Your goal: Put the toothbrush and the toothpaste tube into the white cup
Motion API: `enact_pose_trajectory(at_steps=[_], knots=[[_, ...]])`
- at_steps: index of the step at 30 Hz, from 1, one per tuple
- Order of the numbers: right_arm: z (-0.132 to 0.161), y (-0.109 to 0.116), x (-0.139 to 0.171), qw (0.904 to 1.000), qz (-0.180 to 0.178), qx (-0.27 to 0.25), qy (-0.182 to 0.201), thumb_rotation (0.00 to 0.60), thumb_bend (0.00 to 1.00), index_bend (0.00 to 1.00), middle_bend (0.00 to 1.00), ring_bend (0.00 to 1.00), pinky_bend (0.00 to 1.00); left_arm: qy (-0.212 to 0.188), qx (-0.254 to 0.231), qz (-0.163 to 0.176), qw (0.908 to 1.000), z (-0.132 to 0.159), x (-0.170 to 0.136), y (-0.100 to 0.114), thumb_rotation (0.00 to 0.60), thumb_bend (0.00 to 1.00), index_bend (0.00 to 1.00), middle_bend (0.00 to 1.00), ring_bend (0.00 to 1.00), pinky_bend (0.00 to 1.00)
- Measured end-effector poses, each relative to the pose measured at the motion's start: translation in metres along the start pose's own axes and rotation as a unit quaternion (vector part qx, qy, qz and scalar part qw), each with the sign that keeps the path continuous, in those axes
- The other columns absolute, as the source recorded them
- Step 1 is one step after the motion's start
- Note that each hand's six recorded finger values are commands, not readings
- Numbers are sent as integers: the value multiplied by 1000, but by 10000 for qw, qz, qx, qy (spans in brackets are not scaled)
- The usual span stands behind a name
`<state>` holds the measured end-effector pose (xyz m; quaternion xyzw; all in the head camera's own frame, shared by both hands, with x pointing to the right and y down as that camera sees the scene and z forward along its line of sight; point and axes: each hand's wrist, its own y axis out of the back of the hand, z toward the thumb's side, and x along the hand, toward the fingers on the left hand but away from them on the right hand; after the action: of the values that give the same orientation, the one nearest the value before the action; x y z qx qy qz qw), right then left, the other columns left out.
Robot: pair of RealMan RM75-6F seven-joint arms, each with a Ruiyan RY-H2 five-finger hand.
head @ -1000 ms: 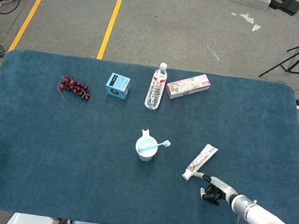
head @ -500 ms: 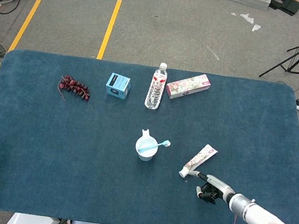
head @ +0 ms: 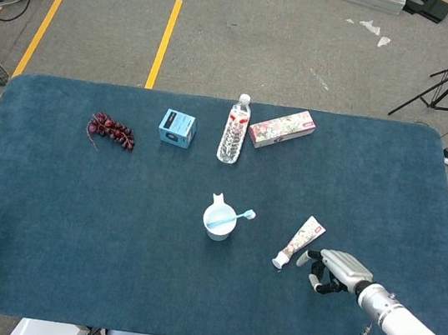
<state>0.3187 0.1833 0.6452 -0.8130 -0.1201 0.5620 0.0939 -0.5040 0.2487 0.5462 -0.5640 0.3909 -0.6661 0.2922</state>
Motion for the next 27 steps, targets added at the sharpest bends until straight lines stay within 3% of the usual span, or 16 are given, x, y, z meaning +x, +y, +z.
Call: enact_pose_trajectory(at_steps=[3,7,16,23,27], knots=[[-6,2,-7,9966,-155,813,18,600,337,346,330,104,208,5,-3,-1,10000,0,0,0,600,0,88,166,72,205],[-6,5,-20,9873,-404,1534,102,600,309,346,205,5,130,5,-13,2,10000,-1,0,0,600,0,88,166,72,205],[14,14,-43,9712,-1042,2084,506,600,285,346,128,0,90,4,-48,6,10000,-1,0,1,600,0,88,166,72,205],[15,13,-52,9608,-1116,2449,666,600,226,346,58,0,54,-10,-41,5,10000,-1,0,1,600,0,88,166,72,205],[15,10,-59,9486,-1181,2845,724,600,212,346,24,0,37,5,-37,2,10000,-1,0,1,600,0,88,166,72,205]])
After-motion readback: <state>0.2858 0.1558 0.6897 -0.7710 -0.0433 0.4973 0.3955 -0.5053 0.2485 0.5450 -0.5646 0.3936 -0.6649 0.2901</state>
